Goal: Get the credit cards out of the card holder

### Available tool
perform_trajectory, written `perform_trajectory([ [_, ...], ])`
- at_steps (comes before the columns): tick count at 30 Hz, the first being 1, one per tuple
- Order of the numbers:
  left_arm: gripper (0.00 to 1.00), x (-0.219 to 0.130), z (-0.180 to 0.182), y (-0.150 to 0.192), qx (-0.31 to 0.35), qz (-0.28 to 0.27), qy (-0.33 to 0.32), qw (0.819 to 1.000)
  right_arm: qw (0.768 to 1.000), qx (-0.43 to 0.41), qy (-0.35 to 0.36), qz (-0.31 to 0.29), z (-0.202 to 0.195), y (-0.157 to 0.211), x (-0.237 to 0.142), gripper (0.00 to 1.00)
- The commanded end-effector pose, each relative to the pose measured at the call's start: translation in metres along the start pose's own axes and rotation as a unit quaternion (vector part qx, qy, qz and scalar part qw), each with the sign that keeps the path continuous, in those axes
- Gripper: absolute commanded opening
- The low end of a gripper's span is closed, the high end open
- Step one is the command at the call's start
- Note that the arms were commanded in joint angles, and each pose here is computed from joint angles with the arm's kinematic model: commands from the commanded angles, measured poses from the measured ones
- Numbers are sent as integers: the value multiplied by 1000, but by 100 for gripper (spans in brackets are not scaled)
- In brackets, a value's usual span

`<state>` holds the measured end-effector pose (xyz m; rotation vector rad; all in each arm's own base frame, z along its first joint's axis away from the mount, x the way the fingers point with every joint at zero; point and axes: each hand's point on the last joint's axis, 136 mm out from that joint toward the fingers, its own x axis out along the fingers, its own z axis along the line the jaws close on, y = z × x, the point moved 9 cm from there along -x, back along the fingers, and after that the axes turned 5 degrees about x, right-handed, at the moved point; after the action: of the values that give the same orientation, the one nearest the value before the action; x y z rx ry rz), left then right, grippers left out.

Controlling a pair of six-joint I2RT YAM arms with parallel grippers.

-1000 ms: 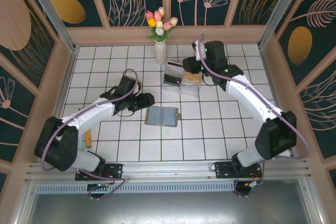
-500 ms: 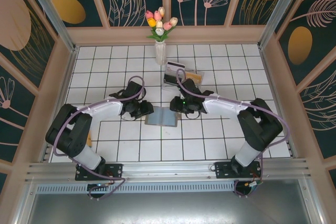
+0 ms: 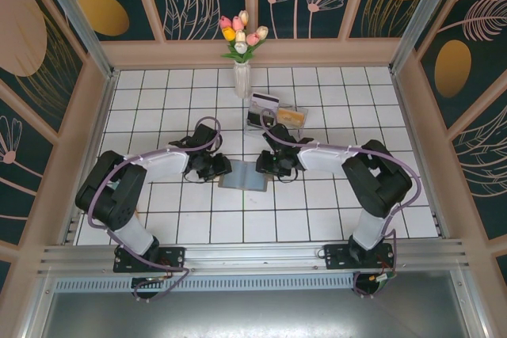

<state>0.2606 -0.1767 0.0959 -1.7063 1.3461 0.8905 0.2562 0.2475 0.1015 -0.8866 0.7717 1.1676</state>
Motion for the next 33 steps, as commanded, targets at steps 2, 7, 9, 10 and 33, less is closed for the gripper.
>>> perform_trajectory([
  [2,20,8,-9,5,14,29,47,998,1000,-9,6,21,-1,4,19,36],
  [7,7,1,-22,4,25,27,99,994,999,-24,5,24,4,-1,25,36],
  [9,6,-1,-25,4,28,26,118,992,999,-27,2,25,6,-2,26,35],
  [10,6,0,-25,4,26,28,121,992,999,-28,-2,24,8,-3,26,35],
  [33,80,-124,-29,-55,48,-215,-102,970,919,-42,53,-388,22,-50,-173,66],
])
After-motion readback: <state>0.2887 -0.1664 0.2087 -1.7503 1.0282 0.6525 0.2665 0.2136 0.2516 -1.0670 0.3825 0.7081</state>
